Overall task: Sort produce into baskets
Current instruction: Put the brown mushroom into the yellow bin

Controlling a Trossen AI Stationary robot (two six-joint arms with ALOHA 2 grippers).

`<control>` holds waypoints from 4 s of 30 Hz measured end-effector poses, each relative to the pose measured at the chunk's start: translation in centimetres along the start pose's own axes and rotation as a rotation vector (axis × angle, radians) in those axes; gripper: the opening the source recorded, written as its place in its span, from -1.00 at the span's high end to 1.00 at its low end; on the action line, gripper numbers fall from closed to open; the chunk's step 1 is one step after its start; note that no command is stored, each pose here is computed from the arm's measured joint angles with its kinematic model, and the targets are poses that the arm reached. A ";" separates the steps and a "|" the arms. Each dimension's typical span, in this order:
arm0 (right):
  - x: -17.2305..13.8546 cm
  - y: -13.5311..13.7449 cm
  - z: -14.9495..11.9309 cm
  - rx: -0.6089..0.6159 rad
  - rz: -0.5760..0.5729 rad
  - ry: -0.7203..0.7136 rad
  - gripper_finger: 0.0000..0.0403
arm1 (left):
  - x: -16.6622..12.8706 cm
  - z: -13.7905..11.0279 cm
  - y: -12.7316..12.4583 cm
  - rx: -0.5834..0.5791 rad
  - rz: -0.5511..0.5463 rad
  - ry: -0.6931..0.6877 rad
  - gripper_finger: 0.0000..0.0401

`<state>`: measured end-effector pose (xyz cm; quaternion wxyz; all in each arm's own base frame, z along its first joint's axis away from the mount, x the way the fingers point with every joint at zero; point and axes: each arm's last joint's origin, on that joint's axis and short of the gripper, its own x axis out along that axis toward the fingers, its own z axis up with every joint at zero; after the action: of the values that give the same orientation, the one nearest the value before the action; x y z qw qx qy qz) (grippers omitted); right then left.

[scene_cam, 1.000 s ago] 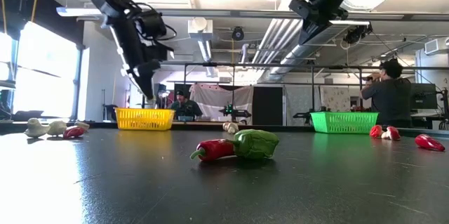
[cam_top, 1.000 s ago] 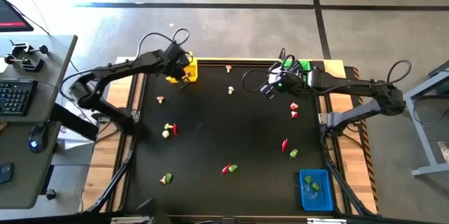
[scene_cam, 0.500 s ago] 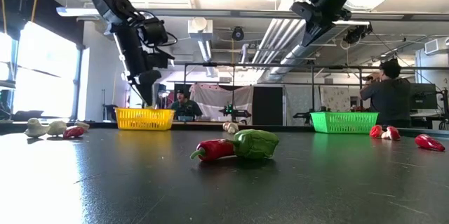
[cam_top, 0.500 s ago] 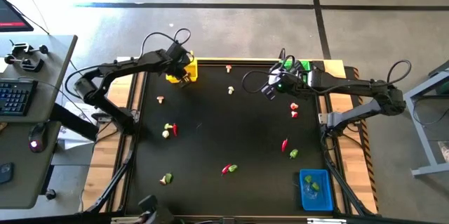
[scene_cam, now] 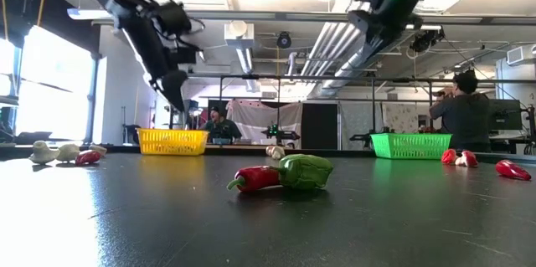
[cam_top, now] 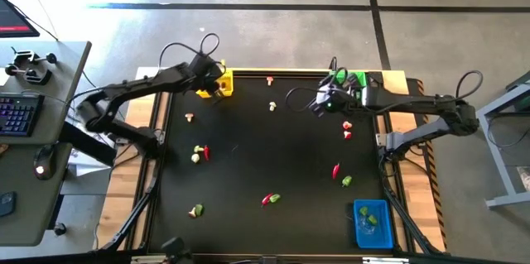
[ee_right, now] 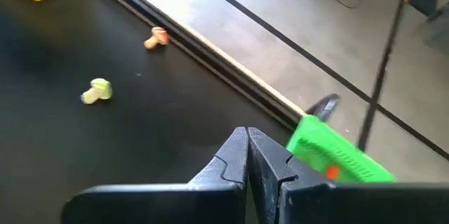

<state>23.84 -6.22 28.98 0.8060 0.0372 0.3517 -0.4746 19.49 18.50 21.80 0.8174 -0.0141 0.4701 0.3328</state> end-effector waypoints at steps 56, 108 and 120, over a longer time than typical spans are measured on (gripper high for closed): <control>0.0 7.3 -13.7 0.058 0.377 -0.335 1.00 | -17.3 -16.1 -27.1 0.810 -0.764 0.348 0.39; 0.1 7.2 -13.9 0.042 0.370 -0.325 1.00 | -12.5 -6.8 -18.9 0.351 -0.273 0.078 1.00; 0.1 7.2 -14.0 0.031 0.365 -0.318 1.00 | -6.3 -0.3 -5.9 -0.011 0.002 -0.070 1.00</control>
<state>22.14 3.12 16.47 0.9230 0.0372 0.2002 -0.3266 20.48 10.45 24.86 0.8328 -0.0063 0.4395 0.3366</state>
